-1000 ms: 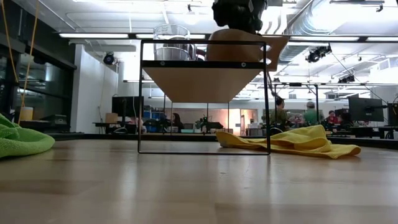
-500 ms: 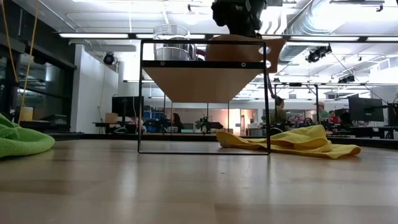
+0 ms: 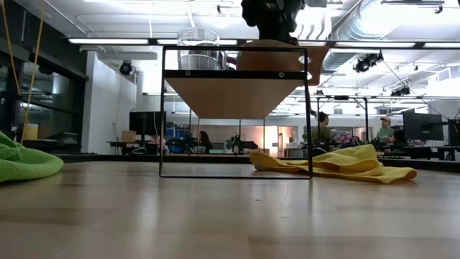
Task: Stack small to large cups/mugs on shelf
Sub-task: Put the brown mug on the shelf
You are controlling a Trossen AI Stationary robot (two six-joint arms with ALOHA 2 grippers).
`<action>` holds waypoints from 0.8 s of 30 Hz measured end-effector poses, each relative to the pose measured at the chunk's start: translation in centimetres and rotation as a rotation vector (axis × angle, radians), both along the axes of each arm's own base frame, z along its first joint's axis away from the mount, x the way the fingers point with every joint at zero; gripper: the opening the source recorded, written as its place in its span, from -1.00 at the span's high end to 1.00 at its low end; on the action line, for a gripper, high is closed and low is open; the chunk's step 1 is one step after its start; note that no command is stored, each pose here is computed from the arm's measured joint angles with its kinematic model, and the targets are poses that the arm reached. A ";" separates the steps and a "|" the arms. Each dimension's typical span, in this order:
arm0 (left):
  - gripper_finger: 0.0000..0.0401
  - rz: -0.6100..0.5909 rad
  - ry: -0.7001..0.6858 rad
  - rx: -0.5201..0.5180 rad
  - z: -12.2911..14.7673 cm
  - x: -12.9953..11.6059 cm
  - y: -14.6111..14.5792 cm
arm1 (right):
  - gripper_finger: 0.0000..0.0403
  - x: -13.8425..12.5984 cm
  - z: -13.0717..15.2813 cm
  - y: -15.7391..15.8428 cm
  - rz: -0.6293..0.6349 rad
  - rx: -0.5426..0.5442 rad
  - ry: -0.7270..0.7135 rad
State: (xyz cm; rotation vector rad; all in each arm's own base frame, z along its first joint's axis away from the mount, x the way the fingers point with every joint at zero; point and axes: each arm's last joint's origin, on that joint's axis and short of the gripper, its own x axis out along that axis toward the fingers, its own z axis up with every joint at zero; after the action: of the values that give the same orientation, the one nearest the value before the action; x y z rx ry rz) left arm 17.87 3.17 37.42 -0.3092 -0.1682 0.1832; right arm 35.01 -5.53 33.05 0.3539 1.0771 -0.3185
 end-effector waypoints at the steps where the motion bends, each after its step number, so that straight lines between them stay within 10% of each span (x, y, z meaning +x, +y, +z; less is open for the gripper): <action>1: 0.09 0.000 0.000 0.000 0.0 0.0 0.0 | 0.66 0.0 0.3 0.0 0.008 -0.005 -0.008; 14: 0.09 0.000 0.000 0.000 0.0 0.0 0.0 | 0.68 -1.5 5.2 1.1 0.180 -0.109 -0.040; 24: 0.09 0.016 -0.001 -0.002 0.0 0.0 0.0 | 0.96 -11.8 3.7 4.1 0.071 -0.077 0.017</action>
State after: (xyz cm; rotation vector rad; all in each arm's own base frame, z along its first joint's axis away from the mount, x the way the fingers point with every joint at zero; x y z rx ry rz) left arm 17.85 3.21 37.42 -0.3101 -0.1712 0.1990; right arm 23.21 -1.44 36.78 0.2443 1.0881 -0.2991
